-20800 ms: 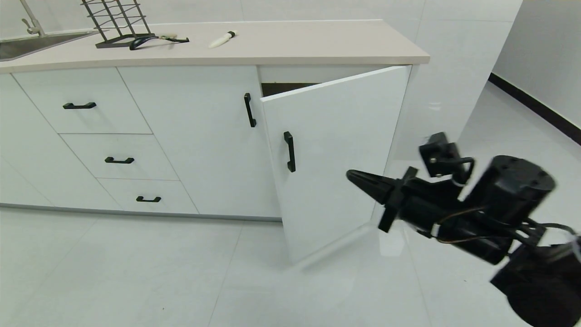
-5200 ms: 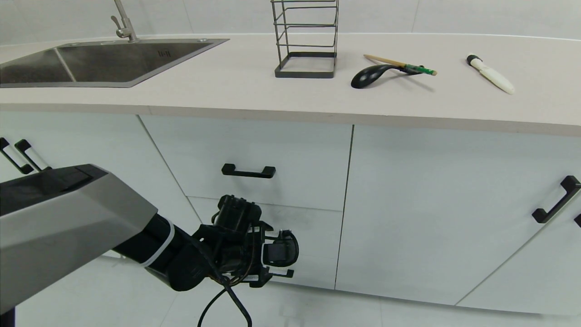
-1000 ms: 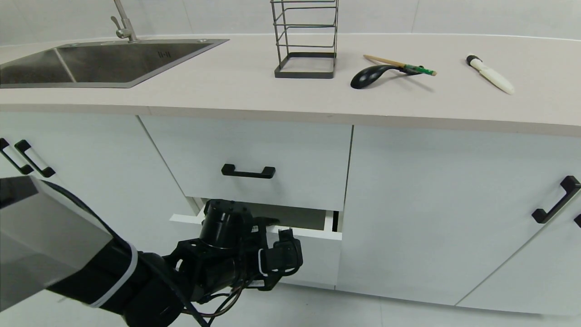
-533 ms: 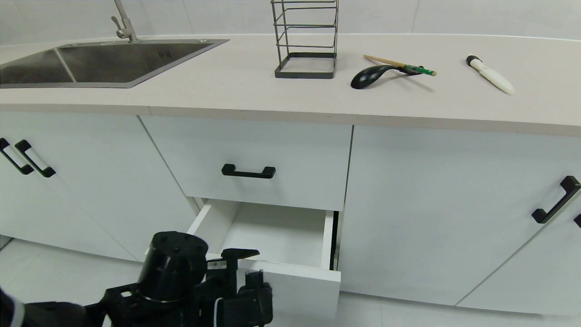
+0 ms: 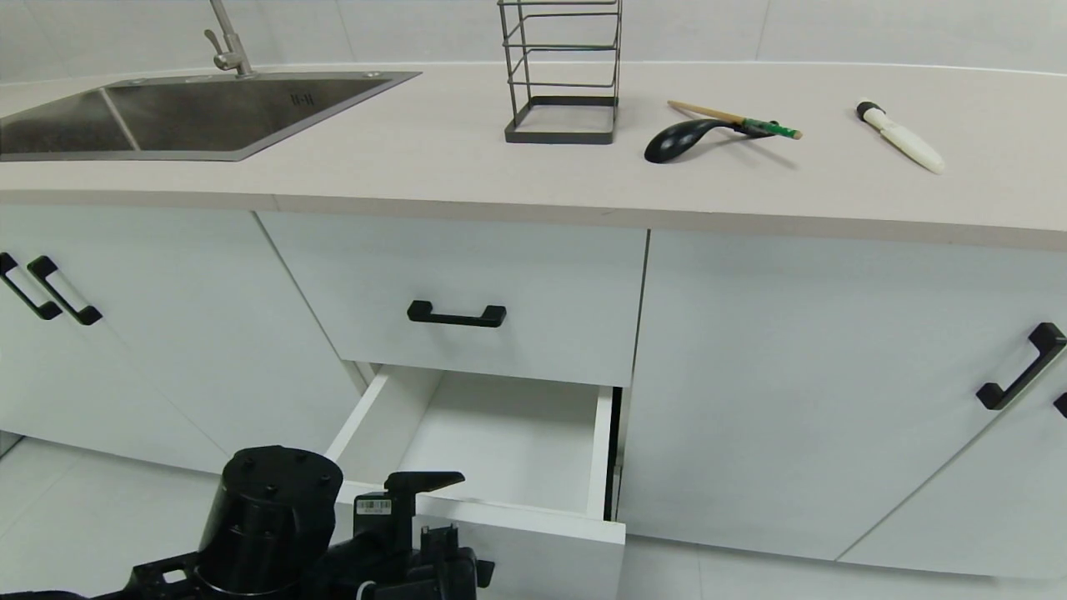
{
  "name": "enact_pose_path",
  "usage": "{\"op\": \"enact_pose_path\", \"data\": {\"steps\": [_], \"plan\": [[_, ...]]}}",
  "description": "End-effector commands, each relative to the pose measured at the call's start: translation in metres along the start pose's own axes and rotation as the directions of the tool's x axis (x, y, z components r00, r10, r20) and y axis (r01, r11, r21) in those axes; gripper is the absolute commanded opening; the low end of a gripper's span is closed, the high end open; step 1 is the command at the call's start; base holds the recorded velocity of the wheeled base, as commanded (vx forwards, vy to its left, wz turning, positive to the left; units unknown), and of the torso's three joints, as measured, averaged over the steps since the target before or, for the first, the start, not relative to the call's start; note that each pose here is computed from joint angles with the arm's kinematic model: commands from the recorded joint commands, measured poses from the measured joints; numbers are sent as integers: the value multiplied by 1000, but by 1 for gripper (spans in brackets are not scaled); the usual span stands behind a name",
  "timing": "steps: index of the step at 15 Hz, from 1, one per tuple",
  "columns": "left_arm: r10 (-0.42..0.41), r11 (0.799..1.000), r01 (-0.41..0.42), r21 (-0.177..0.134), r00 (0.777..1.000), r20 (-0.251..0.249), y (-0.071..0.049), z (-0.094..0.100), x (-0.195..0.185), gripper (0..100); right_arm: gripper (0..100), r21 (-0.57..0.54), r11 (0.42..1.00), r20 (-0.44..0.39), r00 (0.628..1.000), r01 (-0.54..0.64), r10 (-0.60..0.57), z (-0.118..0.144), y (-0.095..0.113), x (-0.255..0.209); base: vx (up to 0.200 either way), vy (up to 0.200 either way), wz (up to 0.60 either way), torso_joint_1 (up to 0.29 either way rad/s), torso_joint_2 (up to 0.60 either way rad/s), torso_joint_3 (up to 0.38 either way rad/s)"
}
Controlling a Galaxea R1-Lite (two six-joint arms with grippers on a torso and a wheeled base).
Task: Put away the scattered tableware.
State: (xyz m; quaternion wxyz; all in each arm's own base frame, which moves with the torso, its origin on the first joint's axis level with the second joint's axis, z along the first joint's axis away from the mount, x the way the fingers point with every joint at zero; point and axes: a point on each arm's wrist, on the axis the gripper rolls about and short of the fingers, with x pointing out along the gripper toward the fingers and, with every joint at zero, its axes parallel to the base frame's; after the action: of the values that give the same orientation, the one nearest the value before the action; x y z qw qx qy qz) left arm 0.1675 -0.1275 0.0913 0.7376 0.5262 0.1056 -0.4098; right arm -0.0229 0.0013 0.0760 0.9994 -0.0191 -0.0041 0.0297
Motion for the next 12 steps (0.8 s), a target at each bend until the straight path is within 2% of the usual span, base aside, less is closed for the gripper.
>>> {"op": "enact_pose_path", "data": {"steps": [1, 3, 4, 5, 6, 7, 8, 9, 10, 11, 12], "plan": [[35, 999, -35, -2, 999, 29, 5, 4, -5, 100, 0, 0, 1000, -1, 1000, 0, 0, 0, 0, 0, 0, 0, 0, 0, 0, 0], [172, 981, -161, -105, 979, 109, 27, 17, -25, 100, 0, 0, 1000, -1, 1000, 0, 0, 0, 0, 0, 0, 0, 0, 0, 0, 0], [268, 944, -225, -243, 950, 163, 41, 26, -47, 100, 0, 0, 1000, -1, 1000, 0, 0, 0, 0, 0, 0, 0, 0, 0, 0, 0], [304, 901, -217, -377, 934, 190, 47, 30, -60, 100, 0, 0, 1000, -1, 1000, 0, 0, 0, 0, 0, 0, 0, 0, 0, 0, 0], [325, 841, -186, -509, 924, 199, 53, 34, -69, 100, 0, 0, 1000, -1, 1000, 0, 0, 0, 0, 0, 0, 0, 0, 0, 0, 0], [370, 681, -136, -720, 912, 177, 70, 39, -80, 100, 0, 0, 1000, -1, 1000, 0, 0, 0, 0, 0, 0, 0, 0, 0, 0, 0], [376, 560, -64, -826, 908, 185, 81, 45, -85, 100, 0, 0, 1000, -1, 1000, 0, 0, 0, 0, 0, 0, 0, 0, 0, 0, 0], [363, 482, 31, -876, 903, 232, 84, 48, -90, 100, 0, 0, 1000, -1, 1000, 0, 0, 0, 0, 0, 0, 0, 0, 0, 0, 0], [336, 449, 117, -886, 896, 289, 83, 48, -93, 100, 0, 0, 1000, -1, 1000, 0, 0, 0, 0, 0, 0, 0, 0, 0, 0, 0], [317, 437, 154, -886, 896, 312, 78, 44, -96, 100, 0, 0, 1000, -1, 1000, 0, 0, 0, 0, 0, 0, 0, 0, 0, 0, 0], [306, 438, 168, -883, 896, 322, 71, 37, -99, 100, 0, 0, 1000, -1, 1000, 0, 0, 0, 0, 0, 0, 0, 0, 0, 0, 0]]}}
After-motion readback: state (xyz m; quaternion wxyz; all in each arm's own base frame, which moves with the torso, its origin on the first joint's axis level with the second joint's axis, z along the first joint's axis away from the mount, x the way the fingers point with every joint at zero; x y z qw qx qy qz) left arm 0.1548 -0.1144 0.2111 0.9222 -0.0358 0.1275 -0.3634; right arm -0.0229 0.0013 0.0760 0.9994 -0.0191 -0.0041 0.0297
